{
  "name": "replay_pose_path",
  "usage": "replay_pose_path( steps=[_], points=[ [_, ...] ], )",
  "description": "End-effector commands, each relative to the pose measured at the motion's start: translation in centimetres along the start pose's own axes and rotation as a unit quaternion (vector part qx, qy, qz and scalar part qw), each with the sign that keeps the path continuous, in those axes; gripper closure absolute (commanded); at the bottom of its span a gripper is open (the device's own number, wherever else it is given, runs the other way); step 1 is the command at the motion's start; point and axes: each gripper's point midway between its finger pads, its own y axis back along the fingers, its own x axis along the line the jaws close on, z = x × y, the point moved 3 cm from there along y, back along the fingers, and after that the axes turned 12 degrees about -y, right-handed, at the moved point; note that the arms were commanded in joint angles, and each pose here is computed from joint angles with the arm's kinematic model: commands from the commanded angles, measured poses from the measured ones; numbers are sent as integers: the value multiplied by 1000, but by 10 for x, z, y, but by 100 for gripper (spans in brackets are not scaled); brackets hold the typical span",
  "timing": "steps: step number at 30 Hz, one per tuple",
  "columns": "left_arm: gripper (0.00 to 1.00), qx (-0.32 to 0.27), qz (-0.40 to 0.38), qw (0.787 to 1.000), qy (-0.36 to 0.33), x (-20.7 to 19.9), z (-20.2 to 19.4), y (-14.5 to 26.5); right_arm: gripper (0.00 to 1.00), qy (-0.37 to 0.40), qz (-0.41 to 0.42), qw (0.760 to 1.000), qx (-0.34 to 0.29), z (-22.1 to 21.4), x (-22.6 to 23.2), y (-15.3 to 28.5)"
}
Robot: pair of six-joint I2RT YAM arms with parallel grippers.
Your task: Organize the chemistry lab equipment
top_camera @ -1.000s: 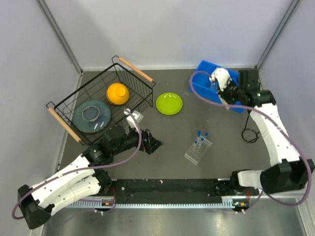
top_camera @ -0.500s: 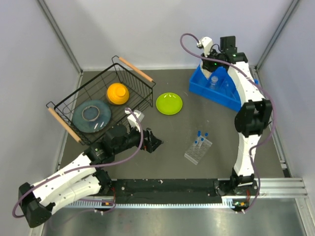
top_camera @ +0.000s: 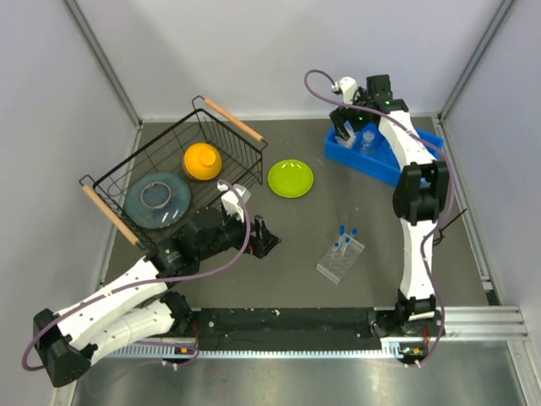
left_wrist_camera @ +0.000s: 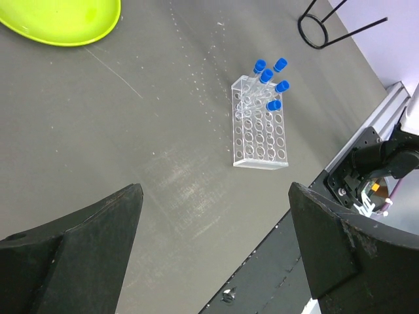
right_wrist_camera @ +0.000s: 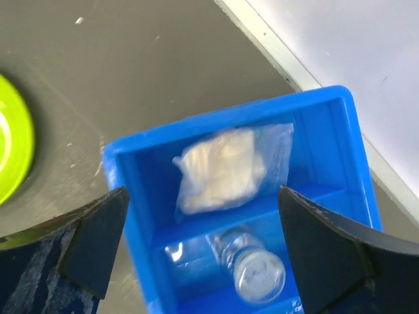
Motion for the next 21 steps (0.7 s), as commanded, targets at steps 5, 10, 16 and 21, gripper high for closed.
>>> replay_pose_path(
  steps=[5,10,16,21],
  points=[
    [1,-58,11,998,26,1,18,8,1,-27,6,993,-118,68,57,164],
    [1,-66,2,997,39,-1,12,14,1,-103,32,986,-127,23,80,233],
    [1,-68,-7,996,59,-2,2,21,1,-151,-65,979,-119,-58,81,303],
    [1,-76,-17,995,60,-4,1,24,1,-166,-215,959,-78,-129,69,342]
  ],
)
